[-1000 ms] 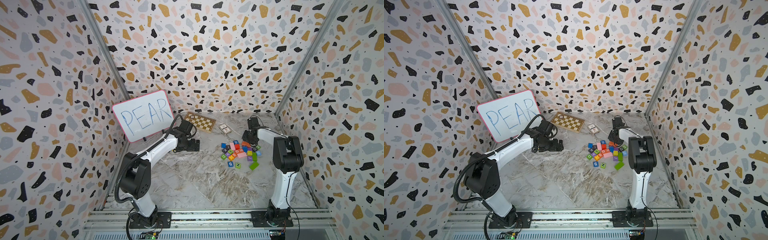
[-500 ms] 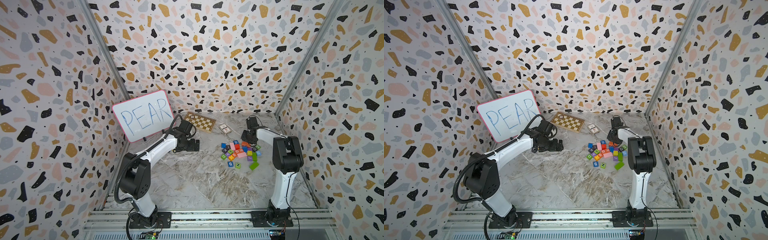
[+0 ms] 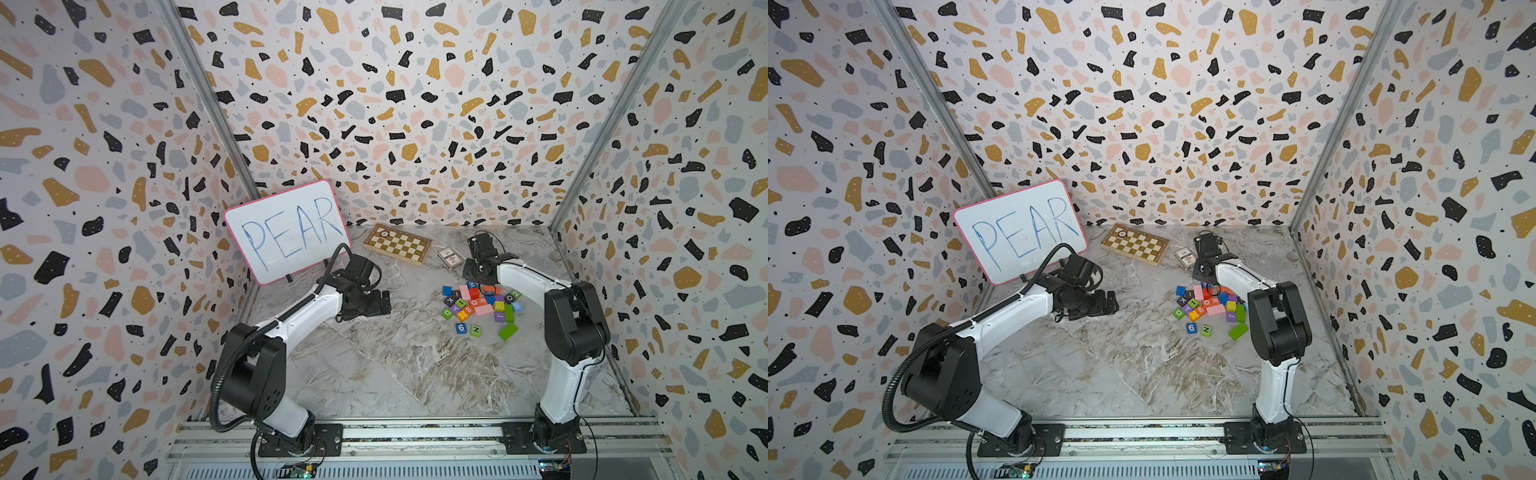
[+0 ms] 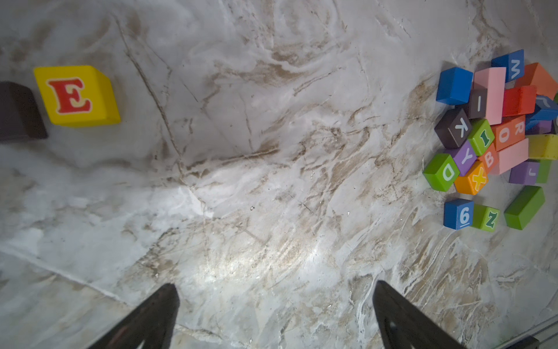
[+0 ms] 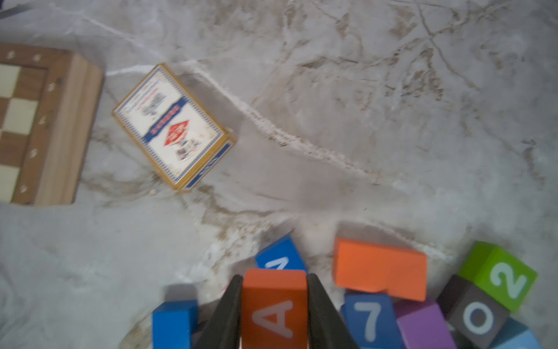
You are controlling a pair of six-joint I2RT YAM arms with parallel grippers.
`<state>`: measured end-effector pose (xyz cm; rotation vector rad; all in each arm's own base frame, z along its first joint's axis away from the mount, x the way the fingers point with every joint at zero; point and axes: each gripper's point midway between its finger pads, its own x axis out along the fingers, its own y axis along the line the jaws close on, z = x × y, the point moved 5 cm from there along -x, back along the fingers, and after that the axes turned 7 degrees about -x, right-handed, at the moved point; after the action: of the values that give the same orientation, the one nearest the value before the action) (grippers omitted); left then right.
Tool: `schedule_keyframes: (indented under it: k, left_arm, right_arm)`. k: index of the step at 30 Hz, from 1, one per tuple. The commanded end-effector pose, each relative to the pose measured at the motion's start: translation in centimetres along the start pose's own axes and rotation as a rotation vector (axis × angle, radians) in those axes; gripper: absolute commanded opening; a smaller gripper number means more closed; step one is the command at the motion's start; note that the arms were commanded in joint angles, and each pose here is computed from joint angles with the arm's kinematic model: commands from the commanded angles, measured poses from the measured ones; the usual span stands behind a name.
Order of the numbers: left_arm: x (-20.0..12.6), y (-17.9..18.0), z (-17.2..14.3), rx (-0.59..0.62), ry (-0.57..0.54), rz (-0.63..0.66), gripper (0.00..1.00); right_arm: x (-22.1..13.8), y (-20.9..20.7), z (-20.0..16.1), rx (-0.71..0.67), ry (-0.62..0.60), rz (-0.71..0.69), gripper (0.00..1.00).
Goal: Spell the uppercase word “pear” with letter blocks
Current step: Pick up the letter block from the center of the board, then place the letter block at the center of the board.
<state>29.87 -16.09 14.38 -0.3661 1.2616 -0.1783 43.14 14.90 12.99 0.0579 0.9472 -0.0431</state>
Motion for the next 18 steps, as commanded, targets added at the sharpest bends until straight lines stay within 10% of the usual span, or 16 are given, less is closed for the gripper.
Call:
schedule_keyframes:
  k: [1,18]
  left_arm:
    - [0.0,0.3,-0.5,-0.042,-0.014,-0.036,0.99]
    - [-1.1,2.8,-1.3,-0.077,-0.035,-0.055,0.99]
  right_arm:
    - [-1.8,3.5,-1.6,-0.053,-0.013,0.022,0.30]
    - [-1.0,18.6,-11.4,-0.278,0.132,0.166,0.31]
